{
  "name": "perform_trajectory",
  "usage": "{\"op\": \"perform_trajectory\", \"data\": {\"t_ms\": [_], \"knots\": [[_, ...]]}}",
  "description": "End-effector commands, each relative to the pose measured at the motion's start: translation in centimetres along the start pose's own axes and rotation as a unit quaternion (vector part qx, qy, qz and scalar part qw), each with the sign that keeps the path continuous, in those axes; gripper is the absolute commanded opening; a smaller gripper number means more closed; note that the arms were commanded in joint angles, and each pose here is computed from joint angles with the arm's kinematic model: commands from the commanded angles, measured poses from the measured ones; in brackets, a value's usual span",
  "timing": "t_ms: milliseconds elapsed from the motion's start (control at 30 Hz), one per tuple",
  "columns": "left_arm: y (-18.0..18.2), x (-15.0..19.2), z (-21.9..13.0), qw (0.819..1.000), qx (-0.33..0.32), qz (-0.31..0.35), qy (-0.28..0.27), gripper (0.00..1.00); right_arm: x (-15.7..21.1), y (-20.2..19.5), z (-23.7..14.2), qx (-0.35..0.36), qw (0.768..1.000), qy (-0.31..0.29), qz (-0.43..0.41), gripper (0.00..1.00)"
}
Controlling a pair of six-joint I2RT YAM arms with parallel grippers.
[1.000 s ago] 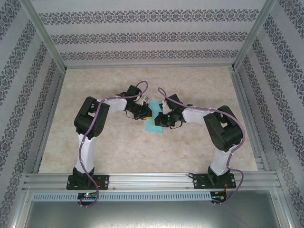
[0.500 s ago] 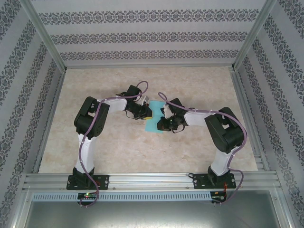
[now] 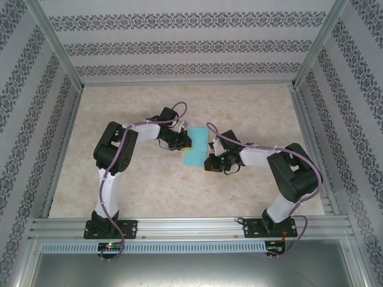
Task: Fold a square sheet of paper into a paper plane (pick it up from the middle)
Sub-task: Fold the triangle a second time at the center of the table.
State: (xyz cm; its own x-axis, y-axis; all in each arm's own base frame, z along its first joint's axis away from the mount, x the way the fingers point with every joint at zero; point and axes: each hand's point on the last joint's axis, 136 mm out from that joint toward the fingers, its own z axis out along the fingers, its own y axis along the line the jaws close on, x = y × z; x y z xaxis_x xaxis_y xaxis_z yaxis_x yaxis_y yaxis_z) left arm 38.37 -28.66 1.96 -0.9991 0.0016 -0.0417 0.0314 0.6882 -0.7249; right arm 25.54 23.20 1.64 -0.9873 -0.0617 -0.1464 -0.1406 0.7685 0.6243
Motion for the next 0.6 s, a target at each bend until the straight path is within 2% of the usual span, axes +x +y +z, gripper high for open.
{"op": "perform_trajectory", "data": {"t_ms": [0, 133, 333, 567], "knots": [[4.6, 1.2, 0.9, 0.997, -0.064, -0.038, 0.022, 0.12, 0.3, 0.8, -1.3, -0.030, 0.999, 0.000, 0.028, 0.08], [3.0, 0.9, 0.7, 0.998, -0.039, -0.033, 0.020, 0.14, -2.7, 1.9, -2.8, -0.052, 0.997, -0.040, 0.028, 0.13], [0.3, 0.4, -0.5, 1.000, -0.017, -0.013, 0.007, 0.20, -5.8, 2.2, -3.2, -0.055, 0.997, -0.056, 0.020, 0.29], [-2.1, -0.2, -2.6, 1.000, -0.006, 0.011, -0.012, 0.32, -8.3, 1.6, -2.6, -0.049, 0.997, -0.057, 0.005, 0.36]]}}
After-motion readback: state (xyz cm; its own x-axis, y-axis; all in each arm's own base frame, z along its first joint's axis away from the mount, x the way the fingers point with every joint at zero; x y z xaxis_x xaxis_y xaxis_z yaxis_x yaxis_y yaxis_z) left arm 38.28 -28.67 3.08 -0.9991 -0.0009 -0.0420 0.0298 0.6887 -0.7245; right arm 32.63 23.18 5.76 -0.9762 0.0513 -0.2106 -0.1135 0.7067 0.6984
